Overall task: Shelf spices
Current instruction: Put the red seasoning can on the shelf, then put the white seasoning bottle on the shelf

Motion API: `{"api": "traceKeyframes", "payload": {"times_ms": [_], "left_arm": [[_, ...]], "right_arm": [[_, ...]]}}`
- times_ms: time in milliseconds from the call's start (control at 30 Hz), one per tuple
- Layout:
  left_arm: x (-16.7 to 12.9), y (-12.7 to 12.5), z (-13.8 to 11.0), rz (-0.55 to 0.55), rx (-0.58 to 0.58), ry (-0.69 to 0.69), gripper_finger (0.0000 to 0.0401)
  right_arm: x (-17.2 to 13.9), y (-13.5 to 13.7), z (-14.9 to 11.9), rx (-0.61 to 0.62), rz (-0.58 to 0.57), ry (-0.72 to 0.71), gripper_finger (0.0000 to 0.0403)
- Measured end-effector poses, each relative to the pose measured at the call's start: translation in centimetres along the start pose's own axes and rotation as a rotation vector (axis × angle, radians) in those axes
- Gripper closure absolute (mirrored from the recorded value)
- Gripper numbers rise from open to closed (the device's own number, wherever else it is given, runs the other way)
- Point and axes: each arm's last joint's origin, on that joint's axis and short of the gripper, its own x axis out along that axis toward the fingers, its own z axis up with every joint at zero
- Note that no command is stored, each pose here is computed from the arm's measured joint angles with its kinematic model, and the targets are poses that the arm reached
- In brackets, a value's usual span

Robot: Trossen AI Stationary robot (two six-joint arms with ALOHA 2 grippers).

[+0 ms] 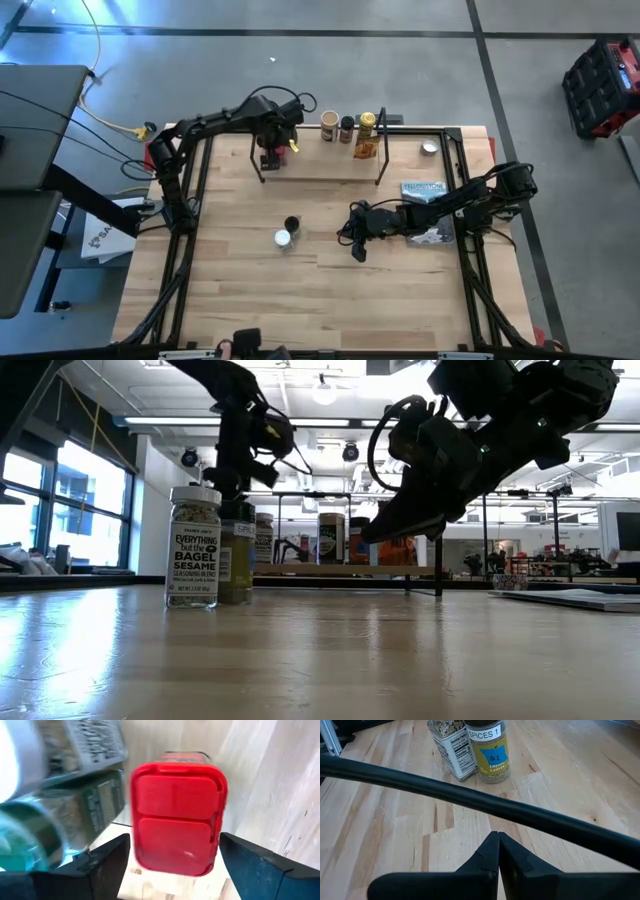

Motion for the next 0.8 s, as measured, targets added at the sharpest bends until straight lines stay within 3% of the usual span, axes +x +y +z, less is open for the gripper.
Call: {"api": "traceKeyframes", "payload": {"times_ms": [167, 267, 500, 667, 800], "left_arm": [[-2.5, 0.0, -0.3, 0.016, -0.068, -0.025, 0.0094], [-4.7, -0.6, -1.0, 0.053, -0.072, -0.059, 0.0094], [-11.0, -3.0, -4.4, 0.102, -0.176, -0.267, 0.0094], [-14.7, -6.7, -7.6, 0.106, -0.231, -0.505, 0.0094], [-15.3, -10.9, -10.0, 0.098, -0.275, -0.647, 0.0094]], "right_arm": [[0.0, 0.0, 0.1, 0.021, 0.004, -0.010, 0.0403], [0.0, 0.3, 0.9, 0.056, 0.063, -0.075, 0.0403], [-0.4, 0.7, 3.0, -0.034, 0.171, -0.280, 0.0395], [-0.4, 1.3, 4.3, -0.086, 0.224, -0.309, 0.0364], [-0.3, 2.1, 5.6, -0.170, 0.229, -0.334, 0.0332]]}}
